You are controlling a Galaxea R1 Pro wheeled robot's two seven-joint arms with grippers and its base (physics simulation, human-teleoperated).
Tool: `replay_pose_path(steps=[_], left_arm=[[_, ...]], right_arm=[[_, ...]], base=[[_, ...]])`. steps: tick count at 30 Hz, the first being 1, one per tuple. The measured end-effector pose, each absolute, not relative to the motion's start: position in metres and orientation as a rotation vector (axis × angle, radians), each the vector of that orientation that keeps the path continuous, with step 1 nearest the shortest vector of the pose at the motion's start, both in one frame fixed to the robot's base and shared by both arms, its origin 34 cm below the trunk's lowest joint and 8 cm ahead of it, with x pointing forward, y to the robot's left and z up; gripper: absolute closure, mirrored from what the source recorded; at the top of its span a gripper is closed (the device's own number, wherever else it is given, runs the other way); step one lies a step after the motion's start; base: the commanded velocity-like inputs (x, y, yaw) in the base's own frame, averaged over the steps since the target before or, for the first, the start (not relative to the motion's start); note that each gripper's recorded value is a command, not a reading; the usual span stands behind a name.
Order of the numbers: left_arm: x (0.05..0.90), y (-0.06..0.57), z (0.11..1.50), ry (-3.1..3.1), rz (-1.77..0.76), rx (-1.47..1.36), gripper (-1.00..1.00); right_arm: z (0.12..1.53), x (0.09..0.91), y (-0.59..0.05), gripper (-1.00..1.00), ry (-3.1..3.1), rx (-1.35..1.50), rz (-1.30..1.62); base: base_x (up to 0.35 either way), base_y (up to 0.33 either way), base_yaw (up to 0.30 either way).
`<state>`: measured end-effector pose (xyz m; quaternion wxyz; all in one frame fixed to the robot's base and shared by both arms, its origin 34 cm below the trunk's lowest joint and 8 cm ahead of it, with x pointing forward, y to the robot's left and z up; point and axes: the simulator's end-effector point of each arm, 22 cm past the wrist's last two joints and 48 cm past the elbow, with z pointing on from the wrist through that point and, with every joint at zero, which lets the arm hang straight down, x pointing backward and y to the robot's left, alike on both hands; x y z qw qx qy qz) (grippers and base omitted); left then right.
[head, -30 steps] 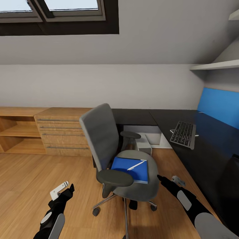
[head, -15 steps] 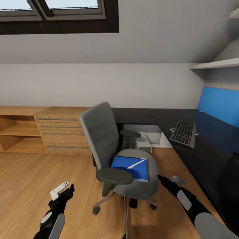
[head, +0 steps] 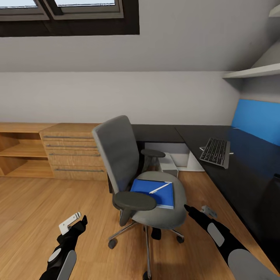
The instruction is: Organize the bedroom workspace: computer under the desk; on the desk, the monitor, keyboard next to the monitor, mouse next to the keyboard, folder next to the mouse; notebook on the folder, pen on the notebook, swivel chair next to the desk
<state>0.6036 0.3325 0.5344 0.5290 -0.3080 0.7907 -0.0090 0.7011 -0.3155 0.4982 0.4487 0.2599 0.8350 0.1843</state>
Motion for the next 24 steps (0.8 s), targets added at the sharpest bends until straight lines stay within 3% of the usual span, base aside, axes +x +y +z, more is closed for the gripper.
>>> replay_pose_path(steps=[17, 24], left_arm=[[0.6036, 0.3325, 0.5345, 1.889, -0.020, -0.734, -1.00], [0.6034, 0.3328, 0.5345, 1.888, -0.018, -0.733, -1.00]], right_arm=[[0.4985, 0.7014, -0.3160, -1.00, 2.063, 0.644, 0.455], [0.4987, 0.7013, -0.3158, -1.00, 2.064, 0.642, 0.454]], base=[[0.000, 0.000, 0.000], [0.158, 0.000, 0.000]])
